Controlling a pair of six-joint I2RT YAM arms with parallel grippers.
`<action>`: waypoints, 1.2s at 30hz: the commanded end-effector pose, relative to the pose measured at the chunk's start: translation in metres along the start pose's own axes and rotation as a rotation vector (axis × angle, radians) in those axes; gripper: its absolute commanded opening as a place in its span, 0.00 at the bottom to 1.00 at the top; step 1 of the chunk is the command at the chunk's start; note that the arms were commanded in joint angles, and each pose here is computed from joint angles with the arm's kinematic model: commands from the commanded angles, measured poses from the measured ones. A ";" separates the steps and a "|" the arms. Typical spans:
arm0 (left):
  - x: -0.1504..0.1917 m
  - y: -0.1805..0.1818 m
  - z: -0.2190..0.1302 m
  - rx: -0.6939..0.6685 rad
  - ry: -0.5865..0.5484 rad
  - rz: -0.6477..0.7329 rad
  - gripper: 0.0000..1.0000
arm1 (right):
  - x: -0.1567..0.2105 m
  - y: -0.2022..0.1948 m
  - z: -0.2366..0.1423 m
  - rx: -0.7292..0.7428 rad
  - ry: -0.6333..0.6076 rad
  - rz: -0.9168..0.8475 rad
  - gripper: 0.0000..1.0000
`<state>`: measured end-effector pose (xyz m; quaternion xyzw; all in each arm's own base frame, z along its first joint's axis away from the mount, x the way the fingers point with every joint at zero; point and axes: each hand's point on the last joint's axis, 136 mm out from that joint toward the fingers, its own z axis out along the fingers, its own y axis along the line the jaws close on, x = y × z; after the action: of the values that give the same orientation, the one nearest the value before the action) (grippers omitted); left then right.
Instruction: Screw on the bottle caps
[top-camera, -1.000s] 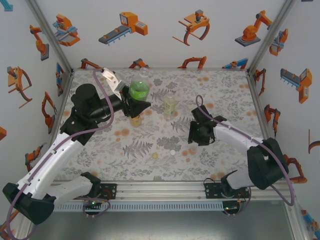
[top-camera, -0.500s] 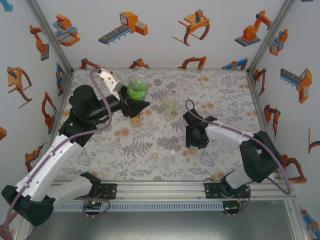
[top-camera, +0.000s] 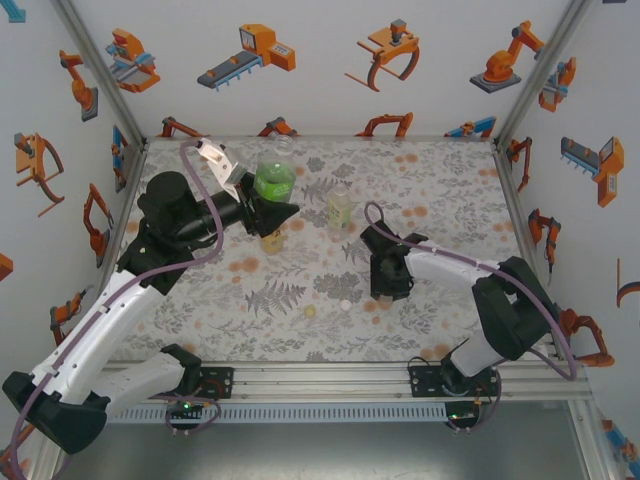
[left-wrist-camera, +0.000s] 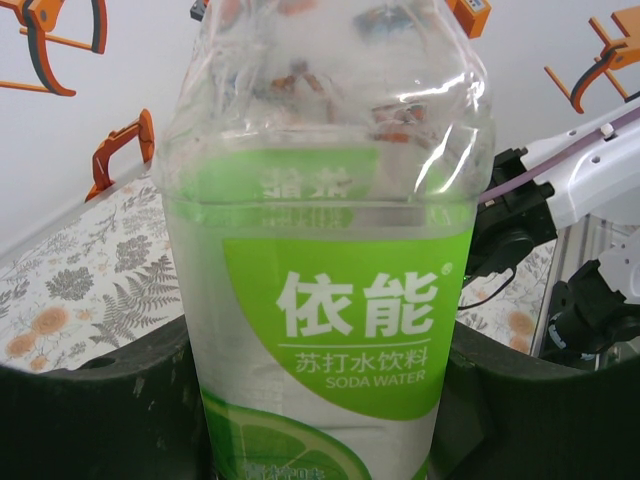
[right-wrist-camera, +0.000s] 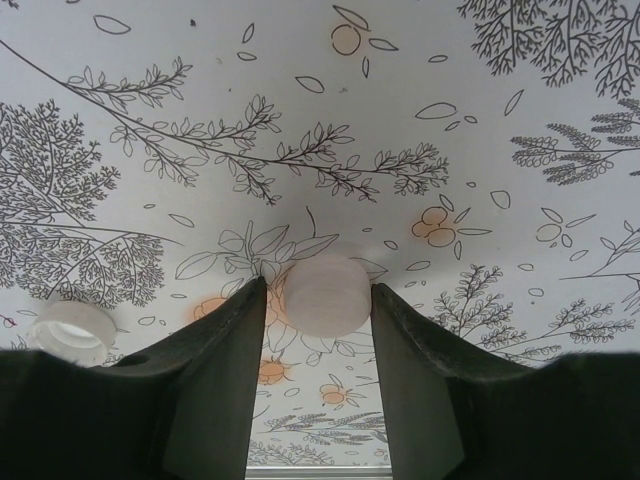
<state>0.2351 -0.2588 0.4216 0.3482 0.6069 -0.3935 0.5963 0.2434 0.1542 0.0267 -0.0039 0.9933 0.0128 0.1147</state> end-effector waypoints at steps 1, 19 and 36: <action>-0.007 -0.003 -0.002 0.004 -0.028 -0.003 0.11 | 0.002 -0.001 -0.001 0.024 0.007 0.006 0.43; -0.006 -0.001 0.002 0.009 -0.028 -0.012 0.11 | 0.003 0.003 0.010 0.009 0.002 0.019 0.41; 0.008 -0.004 0.005 0.037 0.036 0.048 0.09 | -0.013 0.006 -0.027 -0.031 -0.076 -0.022 0.16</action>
<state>0.2390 -0.2622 0.4138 0.3528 0.6138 -0.3911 0.5881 0.2453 0.1587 0.0318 -0.0040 0.9919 0.0226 0.1249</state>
